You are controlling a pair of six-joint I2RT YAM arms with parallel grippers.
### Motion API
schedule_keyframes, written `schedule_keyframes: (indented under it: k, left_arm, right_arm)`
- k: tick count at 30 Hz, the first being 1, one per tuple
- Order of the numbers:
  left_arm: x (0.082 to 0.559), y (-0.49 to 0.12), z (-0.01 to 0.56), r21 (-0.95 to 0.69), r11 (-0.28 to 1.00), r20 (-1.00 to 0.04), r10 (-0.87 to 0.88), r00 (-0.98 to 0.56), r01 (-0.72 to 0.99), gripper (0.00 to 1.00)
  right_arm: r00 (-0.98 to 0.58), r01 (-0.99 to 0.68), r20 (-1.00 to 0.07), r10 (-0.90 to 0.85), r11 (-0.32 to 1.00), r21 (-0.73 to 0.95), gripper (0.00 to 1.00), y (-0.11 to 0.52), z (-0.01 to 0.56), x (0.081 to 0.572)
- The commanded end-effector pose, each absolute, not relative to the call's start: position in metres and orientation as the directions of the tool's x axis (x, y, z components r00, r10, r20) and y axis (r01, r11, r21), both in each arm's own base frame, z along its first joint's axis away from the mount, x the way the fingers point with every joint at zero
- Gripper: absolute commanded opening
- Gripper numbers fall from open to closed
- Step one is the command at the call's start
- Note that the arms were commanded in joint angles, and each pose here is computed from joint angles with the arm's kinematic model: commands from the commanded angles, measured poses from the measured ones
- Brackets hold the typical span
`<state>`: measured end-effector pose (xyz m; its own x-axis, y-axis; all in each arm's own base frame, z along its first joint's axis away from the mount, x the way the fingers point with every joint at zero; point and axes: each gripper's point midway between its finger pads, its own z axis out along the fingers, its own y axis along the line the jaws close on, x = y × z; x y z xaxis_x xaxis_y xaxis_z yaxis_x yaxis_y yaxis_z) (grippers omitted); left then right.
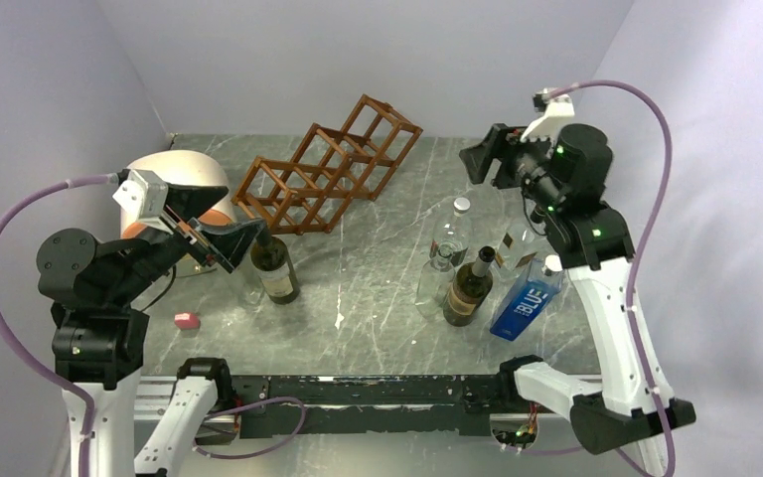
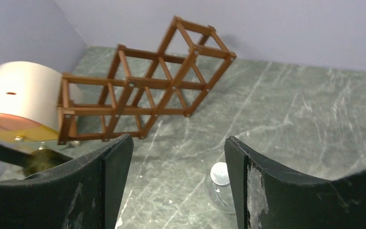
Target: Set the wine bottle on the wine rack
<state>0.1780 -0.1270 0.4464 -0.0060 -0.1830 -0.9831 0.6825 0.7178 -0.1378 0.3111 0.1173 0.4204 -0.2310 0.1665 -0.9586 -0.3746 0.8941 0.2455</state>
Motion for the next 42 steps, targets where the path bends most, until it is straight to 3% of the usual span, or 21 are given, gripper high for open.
schedule_keyframes:
  k: [1, 10, 22, 33, 42]
  left_arm:
    - [0.186, -0.127, 0.445, -0.136, 0.721, -0.983, -0.184, -0.002, 0.680, 0.98]
    - [0.194, -0.132, 0.438, -0.150, 0.698, -0.983, -0.182, -0.029, 0.700, 0.99]
    - [0.205, -0.138, 0.434, -0.164, 0.686, -0.983, -0.171, -0.062, 0.709, 0.99]
    - [0.207, -0.138, 0.432, -0.170, 0.689, -0.983, -0.171, -0.070, 0.705, 0.98]
    - [0.213, -0.143, 0.433, -0.186, 0.665, -0.979, -0.185, -0.081, 0.724, 0.98]
  right_arm:
    - [-0.309, -0.228, -0.947, 0.086, 0.960, 0.162, 0.73, 0.109, 0.393, 0.321]
    - [-0.476, -0.045, -0.875, -0.082, 0.997, -0.069, 0.75, 0.119, 0.329, 0.339]
    - [-0.583, 0.068, -0.811, -0.046, 0.992, -0.105, 0.77, 0.112, 0.264, 0.344]
    - [-0.574, 0.007, -0.818, -0.043, 0.998, -0.057, 0.74, 0.122, 0.269, 0.341]
    - [-0.533, -0.338, -0.836, -0.132, 0.939, 0.067, 0.74, 0.156, 0.300, 0.292]
